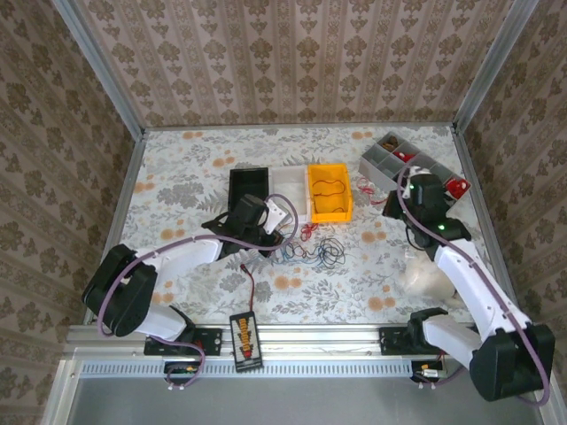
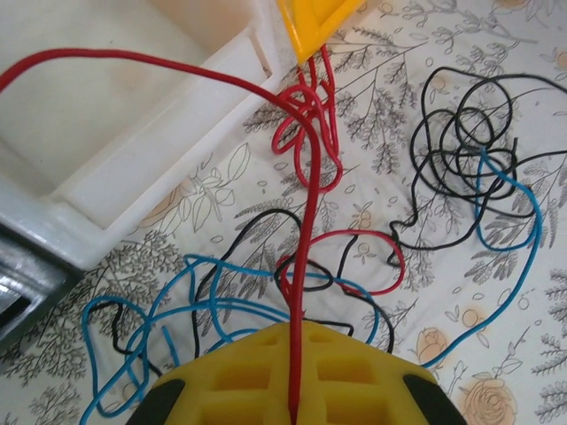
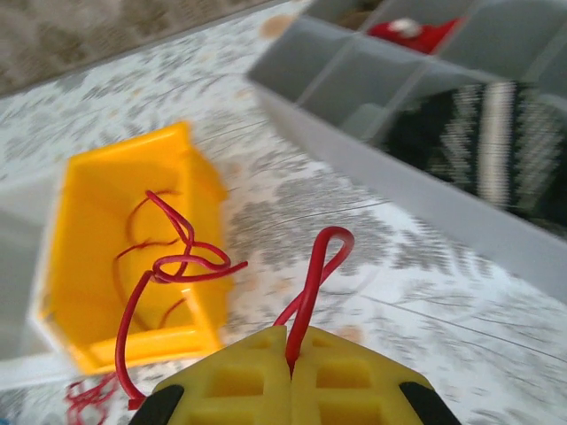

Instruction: Untangle the cables

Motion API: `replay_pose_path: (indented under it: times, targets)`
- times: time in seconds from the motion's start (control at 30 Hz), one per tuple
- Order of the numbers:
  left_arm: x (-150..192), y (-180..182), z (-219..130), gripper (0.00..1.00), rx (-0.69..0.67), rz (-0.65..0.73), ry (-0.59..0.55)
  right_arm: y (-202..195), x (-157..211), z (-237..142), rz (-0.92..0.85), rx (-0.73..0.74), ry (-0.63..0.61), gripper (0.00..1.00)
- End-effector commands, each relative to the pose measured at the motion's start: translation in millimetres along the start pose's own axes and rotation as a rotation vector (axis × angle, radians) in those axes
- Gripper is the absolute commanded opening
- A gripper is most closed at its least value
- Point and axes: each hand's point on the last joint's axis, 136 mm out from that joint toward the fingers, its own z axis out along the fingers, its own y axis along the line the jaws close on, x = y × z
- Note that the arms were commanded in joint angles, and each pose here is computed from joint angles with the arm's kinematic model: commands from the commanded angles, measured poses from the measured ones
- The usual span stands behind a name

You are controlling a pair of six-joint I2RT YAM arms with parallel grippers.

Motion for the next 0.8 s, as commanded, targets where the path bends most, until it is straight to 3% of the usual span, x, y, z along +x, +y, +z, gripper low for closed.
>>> replay_pose_path:
  times: [0.0, 0.33, 0.4, 0.47, 0.57, 0.77]
  targets:
    - [-24.0, -7.9, -1.3, 0.0, 0.032, -0.013, -0.071, 38.6, -14.3, 13.5, -0.026, -0.095, -0.02, 0.02]
    - [-31.1, -5.2, -3.4, 0.0, -0.003, -0.014, -0.098, 77.6, -10.4, 95.4, -0.047, -0.068, 0.069, 0.04]
    - [-30.8, -5.4, -3.4, 0.0, -0.002, -0.013, -0.097, 83.6, -6.8, 110.4, -0.048, -0.06, 0.101, 0.1]
    - [-31.0, -6.7, -2.8, 0.0, 0.0, -0.011, -0.095, 90.5, -1.5, 119.4, -0.05, -0.059, 0.14, 0.29]
    - [-31.7, -7.2, -3.2, 0.0, -0.001, -0.008, -0.092, 95.1, -4.3, 115.0, -0.065, -0.077, 0.121, 0.42]
    - [-30.9, -13.2, 0.4, 0.0, 0.024, 0.007, -0.078, 98.1, -1.7, 84.6, -0.117, -0.155, 0.092, 0.44]
